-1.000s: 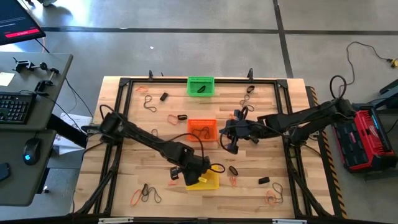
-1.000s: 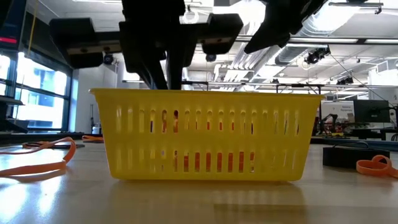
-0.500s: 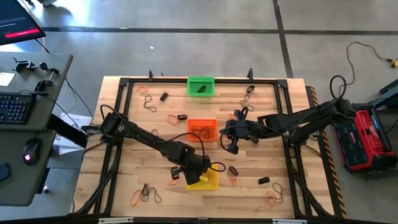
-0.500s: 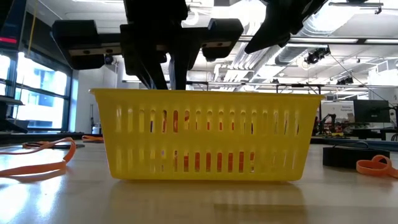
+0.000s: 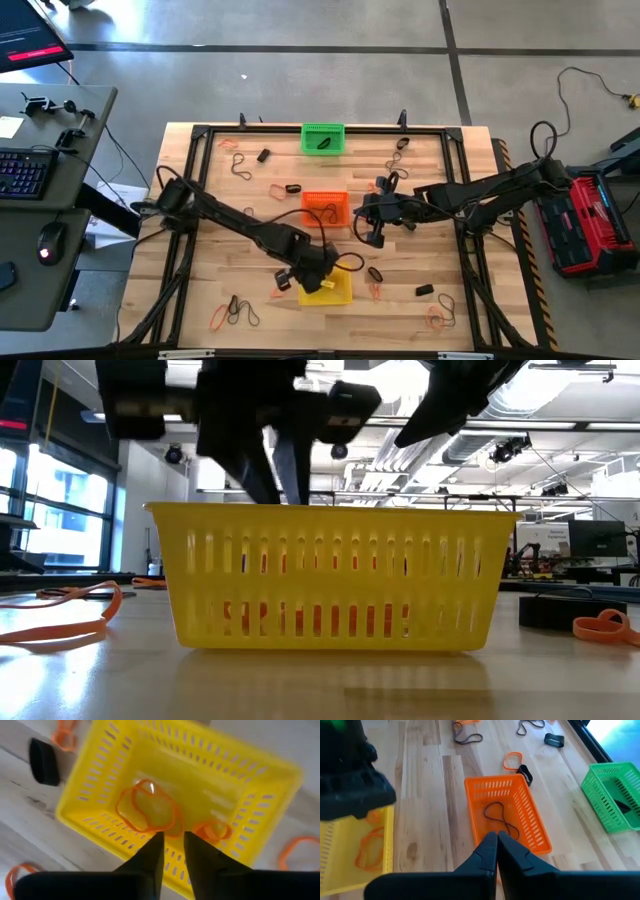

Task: Sort rubber bands into baskets
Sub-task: Put the purple rubber band into the orange bin

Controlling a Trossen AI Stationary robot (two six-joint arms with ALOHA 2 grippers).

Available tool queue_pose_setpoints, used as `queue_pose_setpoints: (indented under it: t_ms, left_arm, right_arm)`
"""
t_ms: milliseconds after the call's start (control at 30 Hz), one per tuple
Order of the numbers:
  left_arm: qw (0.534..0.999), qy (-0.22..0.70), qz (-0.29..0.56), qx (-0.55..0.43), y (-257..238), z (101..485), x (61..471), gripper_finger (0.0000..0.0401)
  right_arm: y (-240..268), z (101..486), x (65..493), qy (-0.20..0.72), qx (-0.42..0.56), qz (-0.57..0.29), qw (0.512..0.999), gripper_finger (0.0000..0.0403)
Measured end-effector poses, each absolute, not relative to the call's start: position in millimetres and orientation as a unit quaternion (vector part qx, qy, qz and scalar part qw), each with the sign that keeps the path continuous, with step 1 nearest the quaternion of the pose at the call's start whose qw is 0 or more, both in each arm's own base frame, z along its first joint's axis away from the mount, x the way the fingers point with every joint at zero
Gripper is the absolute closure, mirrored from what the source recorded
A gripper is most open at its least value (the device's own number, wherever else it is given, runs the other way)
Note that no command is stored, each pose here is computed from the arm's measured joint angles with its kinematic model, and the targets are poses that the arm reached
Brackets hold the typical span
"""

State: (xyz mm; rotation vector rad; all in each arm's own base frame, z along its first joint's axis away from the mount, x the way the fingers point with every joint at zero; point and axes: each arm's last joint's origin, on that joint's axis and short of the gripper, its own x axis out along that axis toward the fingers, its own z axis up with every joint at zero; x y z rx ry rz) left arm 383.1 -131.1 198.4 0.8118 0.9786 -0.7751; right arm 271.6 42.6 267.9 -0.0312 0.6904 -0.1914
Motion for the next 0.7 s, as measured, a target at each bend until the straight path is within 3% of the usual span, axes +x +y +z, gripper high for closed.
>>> queue_pose_setpoints:
  t_ms: [133,400,700]
  left_arm:
    - [0.765,0.436,-0.344,0.326,-119.9,207.6,376.5,0.0393]
    - [0.848,0.368,-0.263,0.277,-94.5,217.4,344.8,0.0400]
    - [0.895,0.354,-0.153,0.226,-72.8,228.6,281.5,0.0401]
  right_arm:
    - [42.6,268.0,271.6,0.338,-0.020,-0.092,0.936,0.0403]
    - [42.5,268.0,271.8,0.338,-0.032,-0.091,0.936,0.0403]
    - [41.5,268.9,272.2,0.332,-0.042,-0.107,0.936,0.0403]
